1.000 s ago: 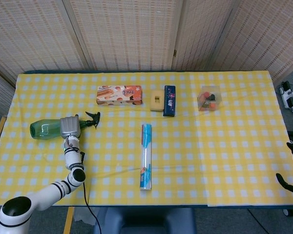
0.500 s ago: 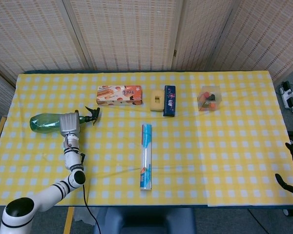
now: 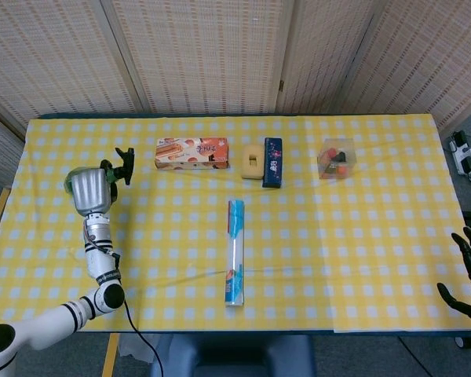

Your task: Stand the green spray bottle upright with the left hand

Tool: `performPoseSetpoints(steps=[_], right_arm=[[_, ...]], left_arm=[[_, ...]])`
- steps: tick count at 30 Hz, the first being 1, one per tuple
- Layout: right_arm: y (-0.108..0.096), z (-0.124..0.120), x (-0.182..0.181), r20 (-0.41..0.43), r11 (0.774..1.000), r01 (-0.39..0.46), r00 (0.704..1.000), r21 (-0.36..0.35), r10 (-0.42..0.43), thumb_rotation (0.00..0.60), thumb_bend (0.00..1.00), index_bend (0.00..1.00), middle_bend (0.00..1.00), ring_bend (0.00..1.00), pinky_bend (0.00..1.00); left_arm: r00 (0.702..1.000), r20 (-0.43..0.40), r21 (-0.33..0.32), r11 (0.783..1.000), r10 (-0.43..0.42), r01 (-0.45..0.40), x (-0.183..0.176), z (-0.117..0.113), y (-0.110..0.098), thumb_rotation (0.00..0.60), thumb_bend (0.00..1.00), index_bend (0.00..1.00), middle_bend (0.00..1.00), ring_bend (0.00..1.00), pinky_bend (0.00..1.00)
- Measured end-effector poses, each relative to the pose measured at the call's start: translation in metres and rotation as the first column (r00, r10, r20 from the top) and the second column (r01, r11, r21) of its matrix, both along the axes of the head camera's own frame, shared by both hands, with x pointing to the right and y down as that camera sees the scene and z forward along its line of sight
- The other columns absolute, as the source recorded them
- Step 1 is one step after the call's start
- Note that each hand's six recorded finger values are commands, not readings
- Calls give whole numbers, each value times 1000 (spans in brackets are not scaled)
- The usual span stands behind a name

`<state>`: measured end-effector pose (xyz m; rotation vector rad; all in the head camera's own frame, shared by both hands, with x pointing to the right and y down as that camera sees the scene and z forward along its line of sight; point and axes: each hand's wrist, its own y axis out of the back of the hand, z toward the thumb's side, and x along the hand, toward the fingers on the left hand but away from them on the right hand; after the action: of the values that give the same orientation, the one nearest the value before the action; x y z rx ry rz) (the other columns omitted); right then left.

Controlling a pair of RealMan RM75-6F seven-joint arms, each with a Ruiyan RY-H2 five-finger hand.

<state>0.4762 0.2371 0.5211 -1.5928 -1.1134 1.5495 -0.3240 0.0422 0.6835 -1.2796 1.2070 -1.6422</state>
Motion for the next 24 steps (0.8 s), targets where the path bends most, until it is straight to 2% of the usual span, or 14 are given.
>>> performPoseSetpoints(steps=[4,7,8,10,14,17,21,24], right_arm=[[1,1,-3,1,1000,9,1000,-3,-9,600,330,0,0,0,0],[2,2,-4,0,1000,14,1000,-8,-14,600,329,0,0,0,0],[2,3,-5,0,1000,16,1000,-11,-16,600,329,0,0,0,0],[2,5,-6,0,1000,18,1000,-16,-18,600,329,0,0,0,0],[2,6,-7,-2,1000,20,1000,-18,-20,600,329,0,0,0,0],[2,6,-7,-2,1000,20,1000,-19,-20,600,329,0,0,0,0],[2,6,-6,-3,1000,18,1000,-19,-18,600,329,0,0,0,0],[2,6,-7,-3,1000,19,1000,-19,-19,600,329,0,0,0,0]], left_arm=[[984,-163,64,994,-77,89,-10,-32,-3,600,533,853,1000,1000,1000],[938,-305,80,977,-164,197,-28,-53,-3,600,533,853,1000,1000,1000],[913,-355,72,967,-203,243,-36,-58,-2,600,533,853,1000,1000,1000],[878,-403,49,952,-258,303,-49,-63,-1,600,533,853,1000,1000,1000],[817,-449,-41,922,-362,386,-70,-65,4,600,533,853,1000,1000,1000],[782,-459,-114,901,-421,418,-79,-64,6,600,533,853,1000,1000,1000],[743,-464,-205,874,-482,440,-86,-61,9,600,533,853,1000,1000,1000],[729,-467,-239,865,-501,441,-89,-62,7,600,533,853,1000,1000,1000]])
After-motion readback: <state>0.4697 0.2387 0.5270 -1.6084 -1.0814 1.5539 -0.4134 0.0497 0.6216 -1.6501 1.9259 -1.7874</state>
